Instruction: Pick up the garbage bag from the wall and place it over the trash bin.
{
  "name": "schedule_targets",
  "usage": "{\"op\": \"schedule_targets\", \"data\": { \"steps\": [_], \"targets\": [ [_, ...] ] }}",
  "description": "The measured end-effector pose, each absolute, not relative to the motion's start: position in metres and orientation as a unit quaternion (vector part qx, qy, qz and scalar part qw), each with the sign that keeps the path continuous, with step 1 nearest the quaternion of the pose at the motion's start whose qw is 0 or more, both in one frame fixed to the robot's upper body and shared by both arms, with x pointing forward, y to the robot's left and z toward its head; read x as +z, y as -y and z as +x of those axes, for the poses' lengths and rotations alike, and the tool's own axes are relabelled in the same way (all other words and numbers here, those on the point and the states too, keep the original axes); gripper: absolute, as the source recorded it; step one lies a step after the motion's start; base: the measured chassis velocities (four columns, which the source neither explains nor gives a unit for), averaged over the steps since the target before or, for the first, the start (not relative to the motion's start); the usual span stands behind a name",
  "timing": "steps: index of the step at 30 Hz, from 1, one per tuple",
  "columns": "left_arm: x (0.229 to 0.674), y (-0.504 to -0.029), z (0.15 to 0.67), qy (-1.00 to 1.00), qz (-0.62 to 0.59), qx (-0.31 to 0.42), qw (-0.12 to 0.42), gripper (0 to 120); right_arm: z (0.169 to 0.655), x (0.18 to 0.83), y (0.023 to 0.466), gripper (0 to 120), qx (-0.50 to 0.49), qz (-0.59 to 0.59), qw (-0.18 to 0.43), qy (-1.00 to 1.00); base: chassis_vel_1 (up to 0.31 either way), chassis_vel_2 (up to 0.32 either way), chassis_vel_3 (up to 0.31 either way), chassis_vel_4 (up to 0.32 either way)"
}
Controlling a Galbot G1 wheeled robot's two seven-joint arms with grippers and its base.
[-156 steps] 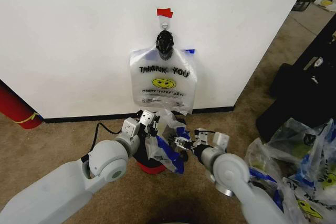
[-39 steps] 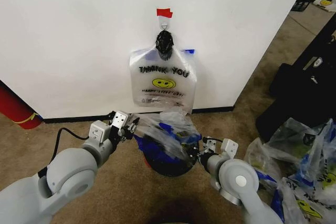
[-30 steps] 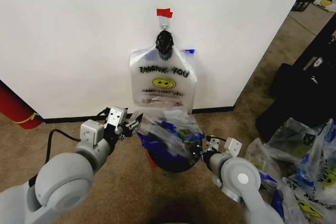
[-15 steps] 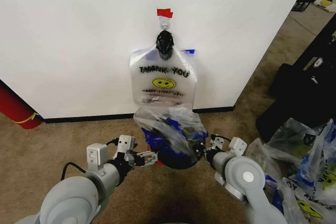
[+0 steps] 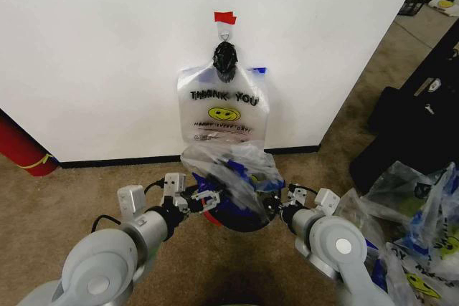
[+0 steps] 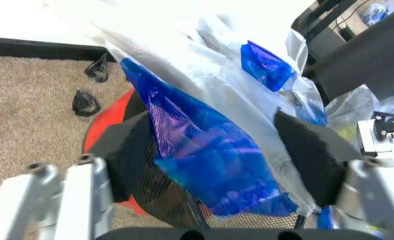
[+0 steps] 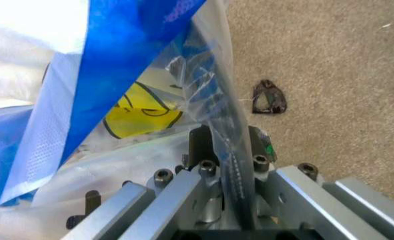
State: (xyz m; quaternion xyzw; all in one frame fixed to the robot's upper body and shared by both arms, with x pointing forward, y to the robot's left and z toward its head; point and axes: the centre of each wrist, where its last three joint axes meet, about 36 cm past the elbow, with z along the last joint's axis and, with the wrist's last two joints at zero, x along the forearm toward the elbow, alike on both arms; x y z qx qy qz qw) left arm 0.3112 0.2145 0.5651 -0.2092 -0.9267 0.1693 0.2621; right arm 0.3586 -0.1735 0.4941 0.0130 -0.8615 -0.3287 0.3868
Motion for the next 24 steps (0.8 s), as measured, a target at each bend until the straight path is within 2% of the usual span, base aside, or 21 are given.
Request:
{"op": "schedule_targets", "data": {
  "steps": [4,6,9,12,18,24],
  "targets": [
    [0.563,-0.214,0.310,0.926,-0.207,0.166,0.267,51,0.363,0.495,0.170,0,-0.328,0.017,0.384,0.863,0.000,0.000,0.000,0.000],
    [0.563,-0.215,0.310,0.926,-0.207,0.165,0.268,48,0.364,0.495,0.169,0,-0.328,0.017,0.384,0.863,0.000,0.000,0.000,0.000],
    [0.563,-0.216,0.311,0.928,-0.205,0.160,0.267,32,0.364,0.492,0.171,0,-0.327,0.013,0.386,0.863,0.000,0.000,0.000,0.000],
    [0.564,-0.217,0.311,0.929,-0.205,0.158,0.265,26,0.365,0.491,0.172,0,-0.326,0.010,0.386,0.863,0.000,0.000,0.000,0.000],
    [0.566,-0.218,0.312,0.930,-0.205,0.153,0.262,2,0.369,0.488,0.175,0,-0.325,0.004,0.386,0.863,0.000,0.000,0.000,0.000],
    [0.565,-0.217,0.307,0.928,-0.208,0.155,0.268,0,0.372,0.488,0.177,0,-0.334,0.002,0.385,0.860,0.000,0.000,0.000,0.000]
  ]
}}
